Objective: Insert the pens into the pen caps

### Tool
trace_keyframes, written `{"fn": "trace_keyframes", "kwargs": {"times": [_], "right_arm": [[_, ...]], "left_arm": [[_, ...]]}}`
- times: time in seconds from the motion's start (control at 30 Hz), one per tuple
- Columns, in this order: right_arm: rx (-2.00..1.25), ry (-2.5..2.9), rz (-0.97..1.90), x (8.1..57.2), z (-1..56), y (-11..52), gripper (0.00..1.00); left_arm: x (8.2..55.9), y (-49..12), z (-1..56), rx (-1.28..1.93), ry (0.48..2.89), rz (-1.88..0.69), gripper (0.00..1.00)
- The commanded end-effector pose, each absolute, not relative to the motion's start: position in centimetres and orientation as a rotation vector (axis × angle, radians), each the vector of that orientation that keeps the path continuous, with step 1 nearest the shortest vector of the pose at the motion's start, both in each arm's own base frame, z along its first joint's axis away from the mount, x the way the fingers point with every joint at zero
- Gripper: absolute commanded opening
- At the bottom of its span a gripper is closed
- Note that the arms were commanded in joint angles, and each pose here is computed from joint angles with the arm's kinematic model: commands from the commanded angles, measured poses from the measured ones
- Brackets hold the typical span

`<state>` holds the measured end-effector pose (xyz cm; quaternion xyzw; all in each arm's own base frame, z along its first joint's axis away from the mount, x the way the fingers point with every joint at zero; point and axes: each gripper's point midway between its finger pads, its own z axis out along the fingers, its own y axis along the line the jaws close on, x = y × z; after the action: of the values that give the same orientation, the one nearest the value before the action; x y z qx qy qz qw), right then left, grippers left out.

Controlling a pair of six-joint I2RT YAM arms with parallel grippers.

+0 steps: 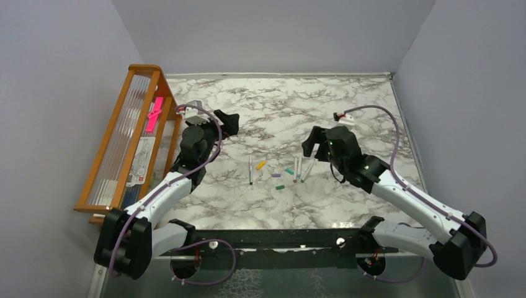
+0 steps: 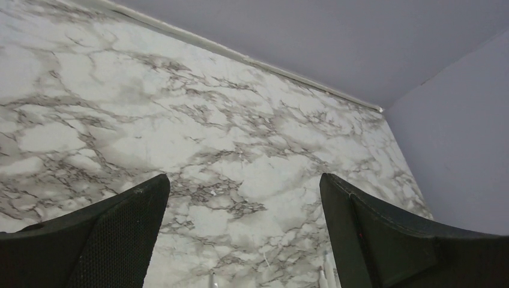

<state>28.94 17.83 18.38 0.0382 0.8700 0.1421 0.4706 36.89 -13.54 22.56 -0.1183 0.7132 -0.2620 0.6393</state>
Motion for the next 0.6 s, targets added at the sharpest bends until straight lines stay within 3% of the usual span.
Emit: {"fn": "trace_keyframes", "kwargs": {"times": [0.0,0.1,0.27,0.57], "right_arm": [[0.412,2.010,0.425,27.9,18.1,15.5,0.76],[0.395,2.054,0.524,26.7,16.0,16.8,0.67],[0.374,2.357,0.216,26.3,9.7,16.2,0.77],[0.432,2.495,0.088,26.3,4.4,16.7,0.59]], "left_arm": [[36.1,-15.7,21.4,-0.304,1.695,-0.766,0.99],[35.7,-17.0,20.7,-0.206,1.743,-0.765,0.99],[34.7,-17.6,19.9,-0.131,1.759,-0.589,0.99],[34.0,-18.3,18.9,-0.039,1.822,-0.396,0.99]]}}
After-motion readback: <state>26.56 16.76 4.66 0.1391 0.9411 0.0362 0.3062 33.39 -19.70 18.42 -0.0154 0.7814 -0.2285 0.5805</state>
